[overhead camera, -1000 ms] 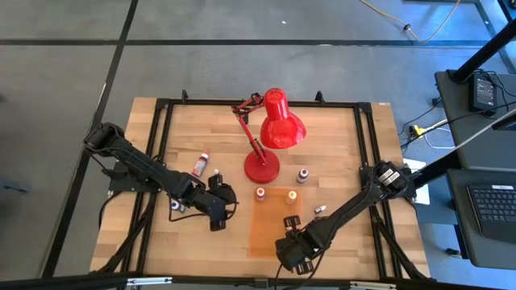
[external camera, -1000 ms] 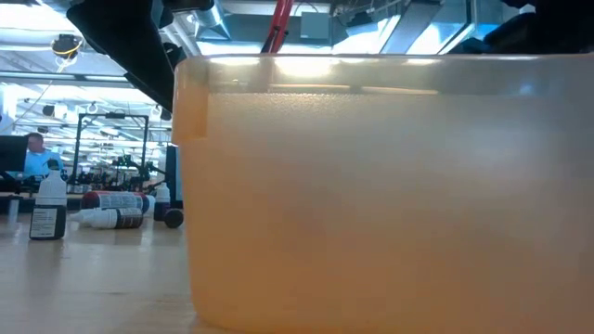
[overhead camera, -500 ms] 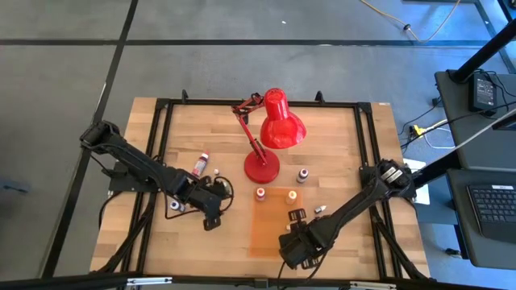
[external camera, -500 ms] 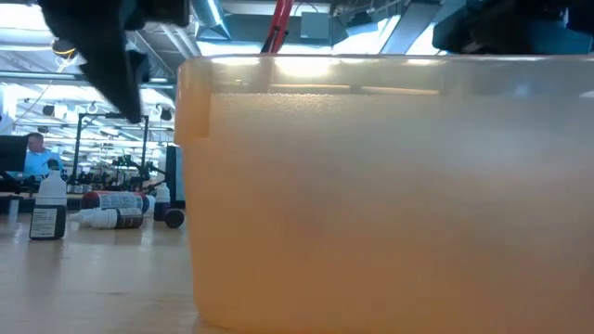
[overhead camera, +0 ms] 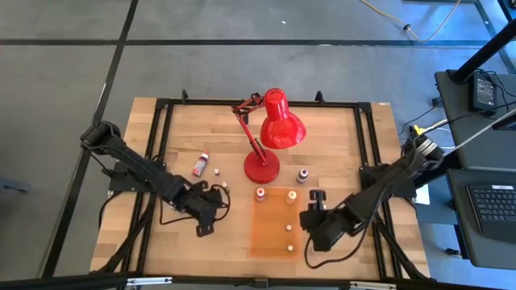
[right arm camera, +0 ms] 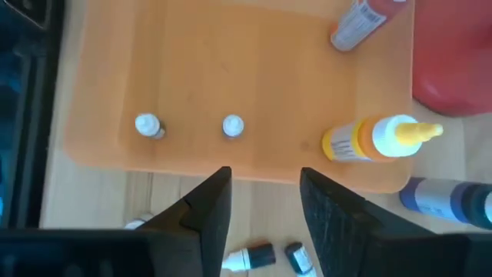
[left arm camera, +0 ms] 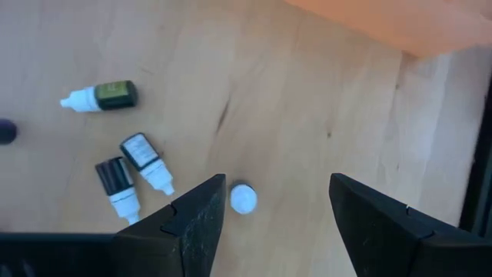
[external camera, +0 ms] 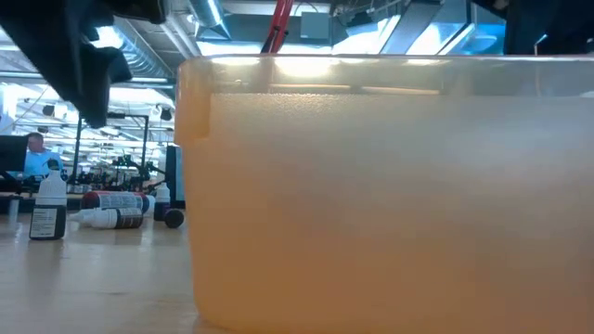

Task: Pick & Place food coloring
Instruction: Put the small black food coloring bottle into the orange bin

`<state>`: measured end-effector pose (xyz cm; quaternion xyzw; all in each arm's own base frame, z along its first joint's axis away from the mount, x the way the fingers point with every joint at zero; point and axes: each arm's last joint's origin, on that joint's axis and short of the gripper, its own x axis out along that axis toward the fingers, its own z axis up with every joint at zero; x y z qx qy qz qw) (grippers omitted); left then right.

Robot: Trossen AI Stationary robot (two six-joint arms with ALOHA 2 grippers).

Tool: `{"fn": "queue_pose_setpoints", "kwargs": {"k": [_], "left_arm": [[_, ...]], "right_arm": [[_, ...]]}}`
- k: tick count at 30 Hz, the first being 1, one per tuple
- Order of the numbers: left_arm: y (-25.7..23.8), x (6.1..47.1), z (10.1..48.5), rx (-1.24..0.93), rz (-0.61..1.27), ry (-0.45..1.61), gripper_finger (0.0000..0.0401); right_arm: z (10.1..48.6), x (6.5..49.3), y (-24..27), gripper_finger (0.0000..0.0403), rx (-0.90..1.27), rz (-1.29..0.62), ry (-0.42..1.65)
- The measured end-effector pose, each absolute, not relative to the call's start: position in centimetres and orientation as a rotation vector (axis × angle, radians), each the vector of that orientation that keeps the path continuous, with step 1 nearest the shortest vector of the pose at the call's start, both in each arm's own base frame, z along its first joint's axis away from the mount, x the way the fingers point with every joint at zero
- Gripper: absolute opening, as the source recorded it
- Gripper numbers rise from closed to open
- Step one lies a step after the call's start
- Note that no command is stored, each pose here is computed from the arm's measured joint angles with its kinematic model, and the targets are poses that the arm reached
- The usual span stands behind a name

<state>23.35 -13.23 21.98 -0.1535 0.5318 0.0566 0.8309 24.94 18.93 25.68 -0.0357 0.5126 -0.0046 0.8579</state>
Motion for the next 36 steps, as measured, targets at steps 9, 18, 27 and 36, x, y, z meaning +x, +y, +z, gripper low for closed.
{"fn": "queue_pose_setpoints", "kwargs": {"k": [9, 18, 27, 36], "left_arm": [[-13.7, 23.7, 20.6, -0.286, 0.138, 1.177, 0.0223], [-13.8, 24.1, 18.5, -0.221, 0.162, 1.282, 0.0212], [-13.9, 24.6, 16.8, -0.171, 0.165, 1.339, 0.0188], [-14.1, 24.8, 15.7, -0.152, 0.162, 1.384, 0.0141]], "right_arm": [[23.2, 22.9, 17.1, 0.0158, -0.054, -0.031, 1.072], [22.6, 22.8, 17.1, 0.0158, -0.055, -0.033, 1.073], [22.6, 22.8, 17.1, 0.0158, -0.056, -0.032, 1.069], [22.6, 22.8, 17.1, 0.0158, -0.056, -0.032, 1.069]]}}
